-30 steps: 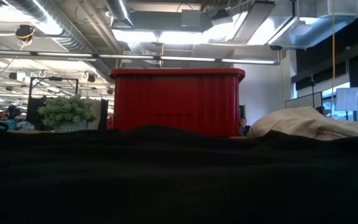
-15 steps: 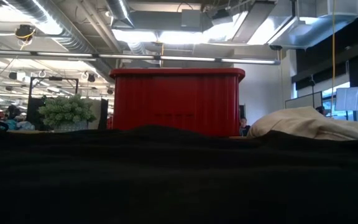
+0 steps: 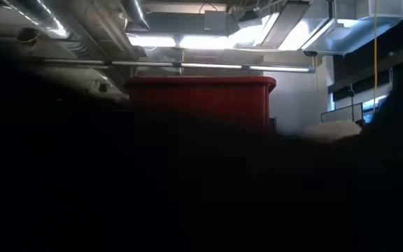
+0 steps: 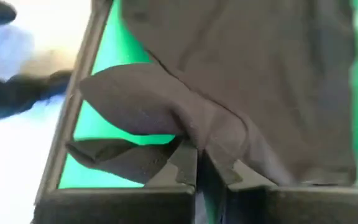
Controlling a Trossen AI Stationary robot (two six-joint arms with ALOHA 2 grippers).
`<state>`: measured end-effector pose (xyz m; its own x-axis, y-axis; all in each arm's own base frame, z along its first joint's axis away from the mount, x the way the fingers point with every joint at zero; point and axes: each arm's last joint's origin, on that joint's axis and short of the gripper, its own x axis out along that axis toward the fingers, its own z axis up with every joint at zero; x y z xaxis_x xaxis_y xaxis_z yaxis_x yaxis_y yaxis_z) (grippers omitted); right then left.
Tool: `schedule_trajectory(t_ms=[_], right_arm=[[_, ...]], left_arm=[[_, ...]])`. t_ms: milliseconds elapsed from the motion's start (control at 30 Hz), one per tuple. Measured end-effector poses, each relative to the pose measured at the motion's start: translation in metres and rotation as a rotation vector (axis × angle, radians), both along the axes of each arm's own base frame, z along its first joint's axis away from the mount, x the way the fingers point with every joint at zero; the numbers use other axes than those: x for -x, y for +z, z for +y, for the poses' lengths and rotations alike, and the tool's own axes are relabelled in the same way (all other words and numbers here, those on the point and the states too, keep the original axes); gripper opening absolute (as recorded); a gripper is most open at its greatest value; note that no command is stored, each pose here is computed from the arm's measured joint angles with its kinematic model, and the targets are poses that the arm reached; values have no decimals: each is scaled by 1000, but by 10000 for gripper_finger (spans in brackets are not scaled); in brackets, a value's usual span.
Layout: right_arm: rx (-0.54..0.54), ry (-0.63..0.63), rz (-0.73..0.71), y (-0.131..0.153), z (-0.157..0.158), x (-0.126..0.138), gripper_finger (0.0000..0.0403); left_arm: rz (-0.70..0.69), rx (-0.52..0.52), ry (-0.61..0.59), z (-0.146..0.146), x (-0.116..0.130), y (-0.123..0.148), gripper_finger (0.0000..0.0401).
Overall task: Fold laundry
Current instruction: Fold the black shirt
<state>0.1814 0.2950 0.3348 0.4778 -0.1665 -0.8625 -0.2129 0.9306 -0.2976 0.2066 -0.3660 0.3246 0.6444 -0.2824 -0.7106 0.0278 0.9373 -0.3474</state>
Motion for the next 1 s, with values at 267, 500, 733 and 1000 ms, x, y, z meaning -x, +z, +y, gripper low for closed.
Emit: schedule_trajectory(t_ms=[267,500,733,1000], right_arm=[[-1,-12,-151,38,-15,4,1],[-57,2,-202,37,-6,7,1],[-203,135,-204,0,23,-7,0],[-483,322,-198,-28,52,-15,0]], left_arm=[[-169,-10,12,-12,24,29,0],[-249,76,19,-26,30,33,0],[-179,109,-21,-54,7,-10,0],[-207,242,-104,-80,-7,-28,0]])
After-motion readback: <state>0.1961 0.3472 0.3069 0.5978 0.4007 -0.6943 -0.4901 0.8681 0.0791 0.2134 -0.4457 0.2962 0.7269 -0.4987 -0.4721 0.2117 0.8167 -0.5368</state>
